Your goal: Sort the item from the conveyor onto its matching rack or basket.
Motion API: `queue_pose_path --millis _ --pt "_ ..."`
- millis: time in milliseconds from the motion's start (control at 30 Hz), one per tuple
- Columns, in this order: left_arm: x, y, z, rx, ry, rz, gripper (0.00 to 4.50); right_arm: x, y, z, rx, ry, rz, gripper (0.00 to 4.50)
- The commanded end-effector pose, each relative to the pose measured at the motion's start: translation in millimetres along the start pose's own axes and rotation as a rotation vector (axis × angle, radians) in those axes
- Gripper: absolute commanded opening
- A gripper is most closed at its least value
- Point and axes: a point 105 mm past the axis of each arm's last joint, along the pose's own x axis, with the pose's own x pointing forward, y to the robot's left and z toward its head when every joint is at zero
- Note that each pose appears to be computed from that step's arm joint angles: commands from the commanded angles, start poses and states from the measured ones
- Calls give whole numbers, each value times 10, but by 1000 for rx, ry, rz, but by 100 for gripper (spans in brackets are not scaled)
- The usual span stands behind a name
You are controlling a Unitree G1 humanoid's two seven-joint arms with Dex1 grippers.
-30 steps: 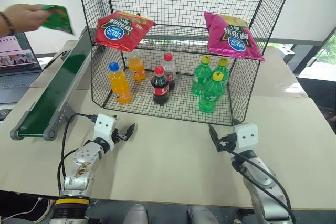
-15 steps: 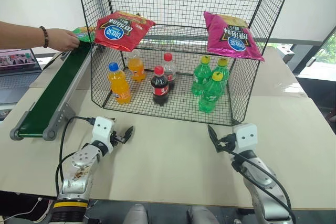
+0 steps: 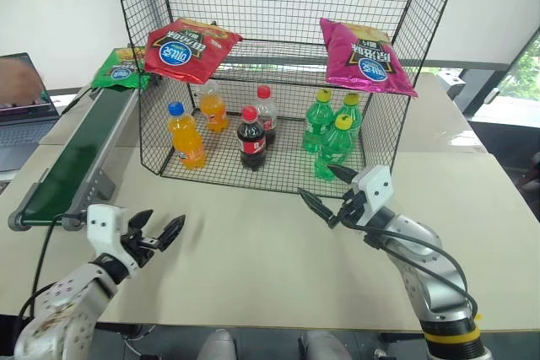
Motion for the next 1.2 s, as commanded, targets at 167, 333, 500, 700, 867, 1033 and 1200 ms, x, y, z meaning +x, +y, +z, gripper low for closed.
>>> queue_pose_path --millis 167,333,500,700,867,1033,1200 --pt "-830 308 305 -483 -266 176 441 205 358 683 20 -210 441 450" --pt "-1188 575 336 -721 -423 306 441 303 444 879 13 -283 552 450" --pt "-1279 704 250 -924 -482 350 441 318 517 967 -5 -323 630 450" --pt "-1258 930 431 -958 -583 355 441 330 592 1105 -35 -368 670 450" --pt "-1134 1037 490 -985 -602 323 441 351 557 1135 -59 -363 656 450" --pt "-1092 1151 480 -1001 -642 334 441 364 553 1190 -75 -372 652 450" --pt "-1079 1229 414 -1014 -642 347 441 351 566 1251 -76 -393 661 450"
